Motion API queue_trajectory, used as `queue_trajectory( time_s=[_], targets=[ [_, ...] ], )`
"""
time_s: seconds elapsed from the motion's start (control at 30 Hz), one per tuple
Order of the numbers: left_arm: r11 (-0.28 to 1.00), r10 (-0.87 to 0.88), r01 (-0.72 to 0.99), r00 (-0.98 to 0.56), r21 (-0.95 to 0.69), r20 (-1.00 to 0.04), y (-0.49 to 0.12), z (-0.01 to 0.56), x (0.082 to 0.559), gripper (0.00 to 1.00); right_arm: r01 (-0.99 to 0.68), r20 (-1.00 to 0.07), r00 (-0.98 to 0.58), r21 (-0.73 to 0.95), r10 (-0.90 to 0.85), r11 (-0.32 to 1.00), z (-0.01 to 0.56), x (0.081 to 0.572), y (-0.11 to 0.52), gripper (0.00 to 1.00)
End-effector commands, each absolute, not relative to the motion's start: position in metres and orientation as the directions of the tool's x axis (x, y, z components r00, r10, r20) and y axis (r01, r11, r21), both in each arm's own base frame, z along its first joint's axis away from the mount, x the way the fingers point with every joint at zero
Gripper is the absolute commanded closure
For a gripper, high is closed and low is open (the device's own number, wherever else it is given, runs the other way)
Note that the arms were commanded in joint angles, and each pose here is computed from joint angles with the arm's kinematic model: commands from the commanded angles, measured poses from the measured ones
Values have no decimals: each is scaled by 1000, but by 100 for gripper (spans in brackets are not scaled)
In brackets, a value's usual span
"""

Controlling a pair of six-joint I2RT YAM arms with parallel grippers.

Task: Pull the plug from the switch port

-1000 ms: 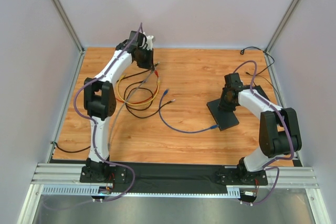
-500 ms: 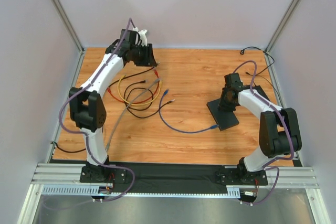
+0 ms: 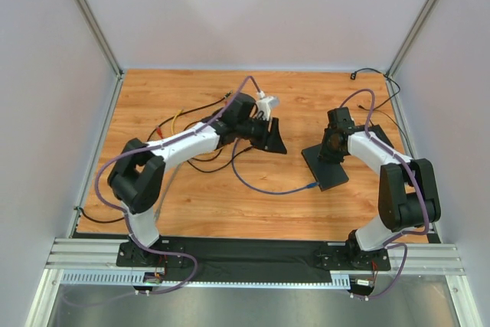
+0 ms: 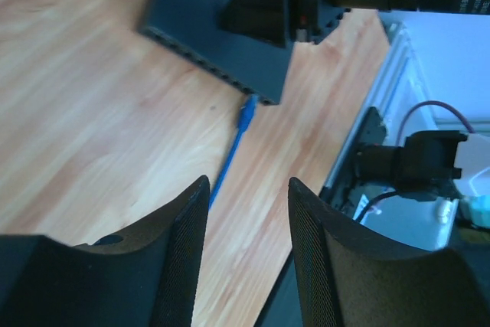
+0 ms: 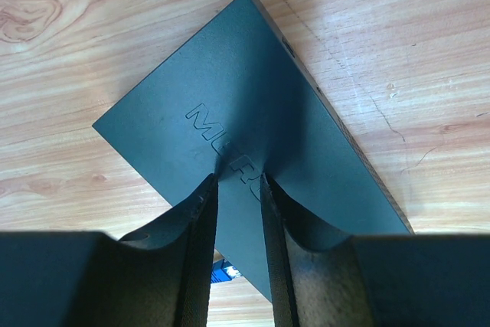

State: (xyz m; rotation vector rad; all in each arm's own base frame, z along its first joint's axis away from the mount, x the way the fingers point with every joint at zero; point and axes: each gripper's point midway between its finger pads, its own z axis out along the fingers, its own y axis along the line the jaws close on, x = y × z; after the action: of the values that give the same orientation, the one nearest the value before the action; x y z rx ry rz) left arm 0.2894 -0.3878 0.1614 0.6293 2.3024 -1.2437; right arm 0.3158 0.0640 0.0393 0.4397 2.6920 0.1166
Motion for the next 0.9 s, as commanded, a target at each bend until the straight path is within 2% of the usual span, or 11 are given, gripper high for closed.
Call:
queue_trajectory(
  time_s=[0.0,0.17,0.37,0.43,0.87],
  targets=[
    [325,140,610,-787,-722,-601,-437,171,283,47,296,-308,-900,88,309,951,23,290,57,69],
    [199,149,552,-834,-810,-532,-478,155,263,48,295,-297,-904,90,308,951,20,288,58,69],
    [159,174,498,-864,-853,-472,-506,120,246,49,294,-301,-902,98,310,951,21,289,59,69],
    [165,171,464,-883,-870,-438,-509,108,244,50,292,-300,-903,98,308,951,20,289,59,69],
    [281,209,472,-880,-836,-427,-514,66,239,50,289,-291,-906,101,307,952,16,289,61,68]
  ],
)
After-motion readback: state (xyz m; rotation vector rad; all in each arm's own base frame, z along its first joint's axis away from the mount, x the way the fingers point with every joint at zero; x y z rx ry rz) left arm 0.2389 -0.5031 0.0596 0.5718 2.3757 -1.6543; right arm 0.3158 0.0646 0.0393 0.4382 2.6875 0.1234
